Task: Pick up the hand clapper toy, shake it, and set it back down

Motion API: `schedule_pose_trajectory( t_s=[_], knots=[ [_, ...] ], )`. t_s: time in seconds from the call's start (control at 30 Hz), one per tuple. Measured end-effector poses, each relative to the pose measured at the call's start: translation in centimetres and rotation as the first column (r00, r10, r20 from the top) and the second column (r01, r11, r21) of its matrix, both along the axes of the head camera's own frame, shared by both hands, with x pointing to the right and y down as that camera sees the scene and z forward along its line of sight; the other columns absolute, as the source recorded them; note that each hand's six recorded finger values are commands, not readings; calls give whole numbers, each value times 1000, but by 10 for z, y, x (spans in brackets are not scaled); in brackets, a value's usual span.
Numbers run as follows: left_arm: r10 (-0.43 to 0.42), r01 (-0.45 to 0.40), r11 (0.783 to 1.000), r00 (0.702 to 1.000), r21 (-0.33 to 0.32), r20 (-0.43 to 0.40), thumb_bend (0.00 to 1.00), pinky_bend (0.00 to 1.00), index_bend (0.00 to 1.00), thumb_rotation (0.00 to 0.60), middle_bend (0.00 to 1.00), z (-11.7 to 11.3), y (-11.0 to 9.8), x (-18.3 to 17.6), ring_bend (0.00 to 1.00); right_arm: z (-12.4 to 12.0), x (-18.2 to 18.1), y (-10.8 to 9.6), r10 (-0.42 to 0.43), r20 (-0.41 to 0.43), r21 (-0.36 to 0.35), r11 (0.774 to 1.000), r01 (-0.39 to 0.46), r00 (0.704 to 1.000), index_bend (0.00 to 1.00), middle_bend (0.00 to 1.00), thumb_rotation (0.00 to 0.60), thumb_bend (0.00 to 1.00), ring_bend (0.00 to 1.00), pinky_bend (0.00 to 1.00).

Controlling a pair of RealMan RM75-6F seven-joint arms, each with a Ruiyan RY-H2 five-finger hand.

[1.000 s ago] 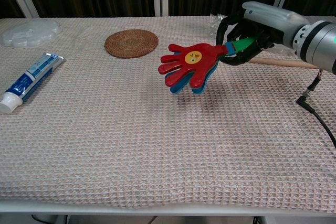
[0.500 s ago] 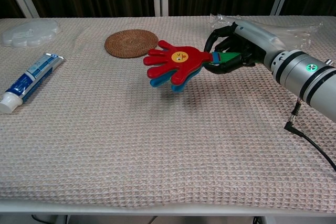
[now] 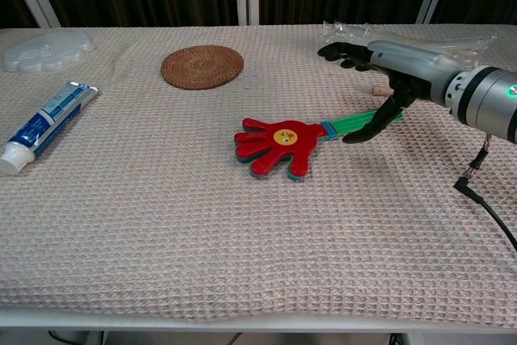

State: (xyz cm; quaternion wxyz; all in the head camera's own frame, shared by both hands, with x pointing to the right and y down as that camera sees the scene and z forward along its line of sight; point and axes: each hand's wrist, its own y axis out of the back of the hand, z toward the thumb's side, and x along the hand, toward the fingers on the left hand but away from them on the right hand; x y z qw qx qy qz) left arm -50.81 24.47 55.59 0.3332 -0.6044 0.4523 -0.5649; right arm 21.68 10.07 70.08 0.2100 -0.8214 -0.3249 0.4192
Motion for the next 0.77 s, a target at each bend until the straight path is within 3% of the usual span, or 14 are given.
schedule_pose_trajectory(
  t_s=[0.17, 0.3, 0.4, 0.5, 0.6, 0.77],
  knots=[
    [2, -2, 1000, 1000, 2, 7, 95, 32, 43, 600, 34, -1, 0, 0, 0, -34, 31, 0, 14, -37, 152, 988, -8, 999, 0, 0, 600, 0, 0, 0],
    [6, -6, 1000, 1000, 5, 18, 94, 32, 43, 600, 34, -2, -1, 1, 0, -68, 81, 15, 47, -161, 335, 942, 10, 986, 0, 0, 600, 16, 0, 0],
    [13, -13, 1000, 999, 8, 35, 94, 32, 42, 600, 34, -3, -2, 1, 0, -87, 127, 43, 114, -301, 426, 904, 26, 947, 0, 0, 600, 30, 0, 0],
    [23, -24, 1000, 998, 10, 66, 95, 32, 42, 600, 34, -4, -4, 1, 0, -99, 171, 78, 193, -437, 462, 886, 35, 878, 0, 0, 600, 36, 0, 0],
    [47, -48, 999, 991, 9, 123, 94, 31, 43, 600, 34, -5, -5, 0, 0, -103, 203, 109, 254, -516, 456, 890, 11, 818, 0, 0, 600, 39, 0, 0],
    [92, -94, 996, 976, -1, 198, 95, 31, 42, 600, 34, -3, -8, 5, 0, -105, 227, 130, 314, -544, 453, 891, -42, 778, 0, 0, 600, 44, 0, 0]
  ],
)
